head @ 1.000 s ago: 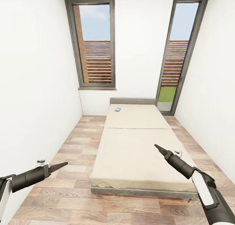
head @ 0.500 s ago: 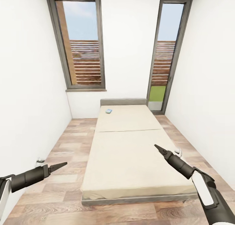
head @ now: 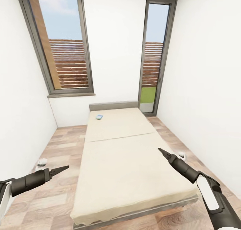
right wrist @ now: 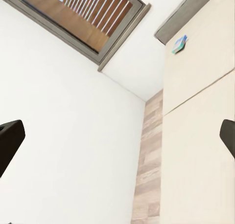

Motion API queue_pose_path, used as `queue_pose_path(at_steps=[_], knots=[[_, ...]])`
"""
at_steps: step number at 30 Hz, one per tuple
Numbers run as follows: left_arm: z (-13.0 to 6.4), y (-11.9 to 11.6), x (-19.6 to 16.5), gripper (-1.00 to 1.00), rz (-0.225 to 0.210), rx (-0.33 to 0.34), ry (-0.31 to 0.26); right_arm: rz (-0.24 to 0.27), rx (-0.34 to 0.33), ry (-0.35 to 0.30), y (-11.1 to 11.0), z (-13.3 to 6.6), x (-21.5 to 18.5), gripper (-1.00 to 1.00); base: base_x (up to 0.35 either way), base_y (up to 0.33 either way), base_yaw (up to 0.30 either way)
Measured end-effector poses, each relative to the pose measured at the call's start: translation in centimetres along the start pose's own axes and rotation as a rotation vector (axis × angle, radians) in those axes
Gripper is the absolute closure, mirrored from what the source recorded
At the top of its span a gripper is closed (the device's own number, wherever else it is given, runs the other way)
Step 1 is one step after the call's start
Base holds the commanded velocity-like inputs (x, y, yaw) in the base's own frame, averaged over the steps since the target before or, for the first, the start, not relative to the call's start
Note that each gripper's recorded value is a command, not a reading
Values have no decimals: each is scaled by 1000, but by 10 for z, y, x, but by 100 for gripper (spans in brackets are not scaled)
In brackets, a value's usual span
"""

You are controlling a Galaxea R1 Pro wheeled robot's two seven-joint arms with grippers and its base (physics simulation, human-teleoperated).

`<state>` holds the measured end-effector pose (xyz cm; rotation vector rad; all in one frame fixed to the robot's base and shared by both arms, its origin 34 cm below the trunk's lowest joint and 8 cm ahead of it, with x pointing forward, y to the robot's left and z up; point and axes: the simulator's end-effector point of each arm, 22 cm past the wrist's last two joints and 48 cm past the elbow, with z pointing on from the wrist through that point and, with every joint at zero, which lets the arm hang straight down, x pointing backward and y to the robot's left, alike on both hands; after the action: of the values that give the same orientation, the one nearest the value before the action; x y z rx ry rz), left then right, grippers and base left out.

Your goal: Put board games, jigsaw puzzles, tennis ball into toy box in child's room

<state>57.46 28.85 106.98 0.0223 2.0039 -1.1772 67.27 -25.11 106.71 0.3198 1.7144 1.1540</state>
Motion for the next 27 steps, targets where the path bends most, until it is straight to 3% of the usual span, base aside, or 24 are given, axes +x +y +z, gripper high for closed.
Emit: queue_pose_path(at_steps=[6, 20, 27], knots=[[0, -1, 0, -100, 0, 5, -1, 2, 0, 0, -1, 0, 0, -100, 34, 278, -207], [0, -2, -1, -100, 1, 9, -2, 2, 0, 0, -1, 0, 0, -100, 35, 236, -38], [0, -2, -1, -100, 0, 11, -3, 3, -1, 1, 0, 1, 1, -100, 1, 70, -225]])
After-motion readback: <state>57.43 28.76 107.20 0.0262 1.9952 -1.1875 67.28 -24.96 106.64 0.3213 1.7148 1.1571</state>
